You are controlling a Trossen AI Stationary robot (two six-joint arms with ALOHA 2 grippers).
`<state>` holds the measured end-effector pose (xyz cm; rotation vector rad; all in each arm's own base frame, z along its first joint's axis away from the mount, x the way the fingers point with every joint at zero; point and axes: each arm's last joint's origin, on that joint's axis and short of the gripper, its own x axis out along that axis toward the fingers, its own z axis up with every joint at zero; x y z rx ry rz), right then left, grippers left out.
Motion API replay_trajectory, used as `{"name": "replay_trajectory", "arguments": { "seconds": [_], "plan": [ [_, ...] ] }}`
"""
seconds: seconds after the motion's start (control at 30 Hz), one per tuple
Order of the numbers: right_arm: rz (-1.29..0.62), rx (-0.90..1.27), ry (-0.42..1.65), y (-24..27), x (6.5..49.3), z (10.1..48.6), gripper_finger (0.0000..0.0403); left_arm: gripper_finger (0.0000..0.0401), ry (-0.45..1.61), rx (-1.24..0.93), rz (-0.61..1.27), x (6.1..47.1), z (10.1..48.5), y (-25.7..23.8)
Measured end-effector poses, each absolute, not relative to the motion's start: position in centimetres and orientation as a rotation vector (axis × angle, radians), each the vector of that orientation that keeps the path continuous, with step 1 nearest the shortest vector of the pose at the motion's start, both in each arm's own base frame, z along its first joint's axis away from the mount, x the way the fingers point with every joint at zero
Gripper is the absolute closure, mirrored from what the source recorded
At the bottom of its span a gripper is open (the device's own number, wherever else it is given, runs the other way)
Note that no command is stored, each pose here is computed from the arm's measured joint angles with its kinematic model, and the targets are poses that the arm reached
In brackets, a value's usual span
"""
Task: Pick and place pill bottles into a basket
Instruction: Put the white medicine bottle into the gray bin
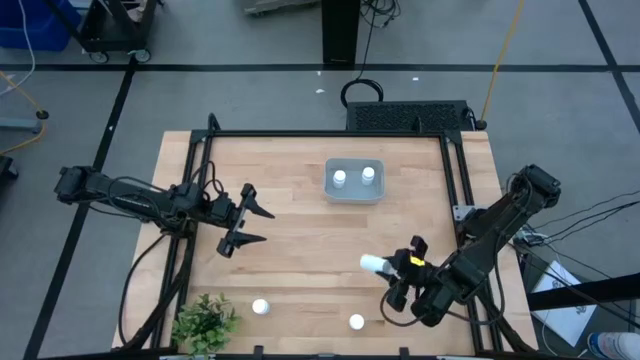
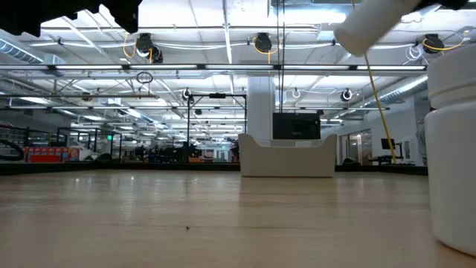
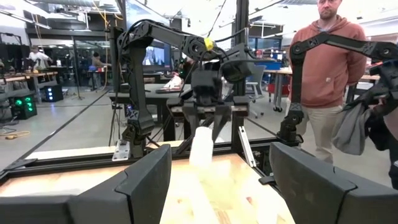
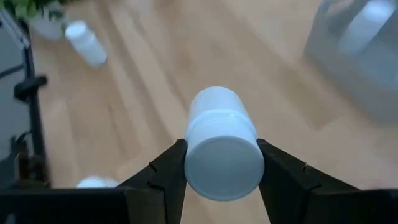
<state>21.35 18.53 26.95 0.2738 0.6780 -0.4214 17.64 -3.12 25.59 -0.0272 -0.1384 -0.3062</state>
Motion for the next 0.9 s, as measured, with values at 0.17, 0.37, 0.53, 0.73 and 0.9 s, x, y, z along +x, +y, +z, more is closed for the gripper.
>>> {"name": "replay_trajectory", "arguments": {
  "seconds": [0.17, 0.37, 0.53, 0.73, 0.9],
  "plan": [
    [-0.461, 0.13, 0.536, 18.5, 21.3, 27.6, 0.0251, 0.0128, -0.137, -0.028, -0.306, 17.6, 25.6, -3.1],
    [-0.467, 0.022, 0.437, 19.0, 21.2, 27.5, 0.0251, 0.0127, -0.136, -0.029, -0.304, 17.7, 25.6, -3.1],
    [-0.474, -0.034, 0.378, 19.2, 21.5, 27.3, 0.0251, 0.0128, -0.137, -0.033, -0.26, 17.7, 25.6, -3.0],
    [-0.498, -0.158, 0.299, 19.5, 21.8, 28.1, 0.0251, 0.0127, -0.136, -0.035, -0.254, 17.7, 25.6, -3.0],
    [-0.583, -0.295, 0.226, 19.6, 22.4, 29.1, 0.0251, 0.0127, -0.133, -0.032, -0.228, 17.7, 25.5, -2.9]
  ]
}}
